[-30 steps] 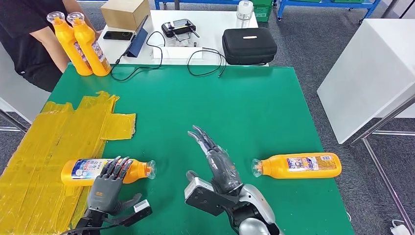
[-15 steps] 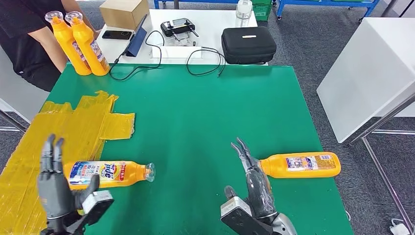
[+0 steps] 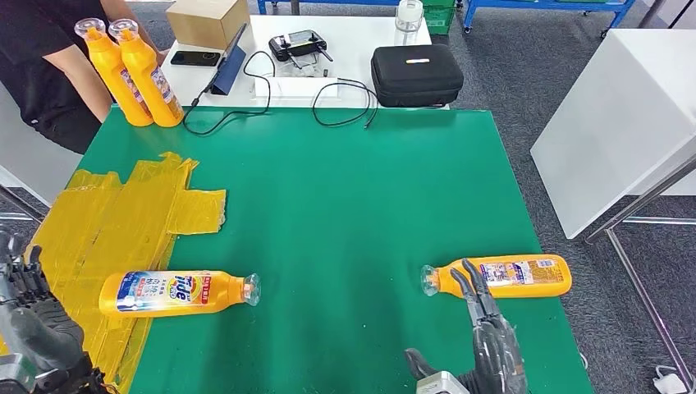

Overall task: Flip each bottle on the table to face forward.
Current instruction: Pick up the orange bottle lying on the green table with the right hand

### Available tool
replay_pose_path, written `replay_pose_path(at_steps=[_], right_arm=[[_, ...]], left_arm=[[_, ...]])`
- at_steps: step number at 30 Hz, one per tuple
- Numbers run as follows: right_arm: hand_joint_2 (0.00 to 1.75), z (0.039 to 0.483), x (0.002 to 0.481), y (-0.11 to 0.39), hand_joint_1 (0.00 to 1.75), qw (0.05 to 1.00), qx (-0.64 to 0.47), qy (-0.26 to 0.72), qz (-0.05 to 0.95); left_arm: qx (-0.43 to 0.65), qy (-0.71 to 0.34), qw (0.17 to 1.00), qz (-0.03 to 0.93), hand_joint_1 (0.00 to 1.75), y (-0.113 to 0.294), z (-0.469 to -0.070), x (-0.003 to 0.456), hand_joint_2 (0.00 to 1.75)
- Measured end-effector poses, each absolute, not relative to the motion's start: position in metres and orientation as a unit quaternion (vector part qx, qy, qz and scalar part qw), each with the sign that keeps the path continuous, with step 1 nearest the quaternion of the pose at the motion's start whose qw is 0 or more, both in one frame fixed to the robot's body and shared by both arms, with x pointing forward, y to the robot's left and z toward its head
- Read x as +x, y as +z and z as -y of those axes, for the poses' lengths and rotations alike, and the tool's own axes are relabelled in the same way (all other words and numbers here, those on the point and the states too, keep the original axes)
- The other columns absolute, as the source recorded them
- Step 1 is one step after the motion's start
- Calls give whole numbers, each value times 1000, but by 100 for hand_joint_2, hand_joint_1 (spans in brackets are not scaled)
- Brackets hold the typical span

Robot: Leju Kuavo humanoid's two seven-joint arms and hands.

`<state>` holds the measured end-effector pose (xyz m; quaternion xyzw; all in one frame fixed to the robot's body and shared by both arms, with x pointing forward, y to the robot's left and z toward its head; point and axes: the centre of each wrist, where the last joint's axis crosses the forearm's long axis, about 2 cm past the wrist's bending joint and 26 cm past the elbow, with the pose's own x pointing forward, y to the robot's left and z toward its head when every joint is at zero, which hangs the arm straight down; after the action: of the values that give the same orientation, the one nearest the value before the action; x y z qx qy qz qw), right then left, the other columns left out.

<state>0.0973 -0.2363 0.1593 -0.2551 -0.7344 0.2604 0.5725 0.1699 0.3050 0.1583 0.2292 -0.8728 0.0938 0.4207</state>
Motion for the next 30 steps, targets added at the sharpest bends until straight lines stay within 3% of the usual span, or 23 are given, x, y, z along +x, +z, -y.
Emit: replay_pose_path(at_steps=[3, 5, 9, 23, 30], right_arm=[[175, 246, 93, 162, 0, 571, -268, 263, 730], [175, 250, 92, 163, 0, 571, -279, 269, 724], [175, 265, 92, 163, 0, 582, -304, 284, 699], [175, 394, 104, 167, 0, 624, -436, 353, 543], [175, 416, 96, 168, 0, 642, -472, 323, 511]], left_arm=[[226, 94, 420, 874, 0, 160, -306, 168, 175], [226, 89, 429, 870, 0, 160, -306, 167, 175], [200, 85, 465, 858, 0, 158, -307, 167, 0], [160, 81, 506, 844, 0, 149, -310, 166, 0], [158, 82, 510, 842, 0, 147, -310, 165, 0]])
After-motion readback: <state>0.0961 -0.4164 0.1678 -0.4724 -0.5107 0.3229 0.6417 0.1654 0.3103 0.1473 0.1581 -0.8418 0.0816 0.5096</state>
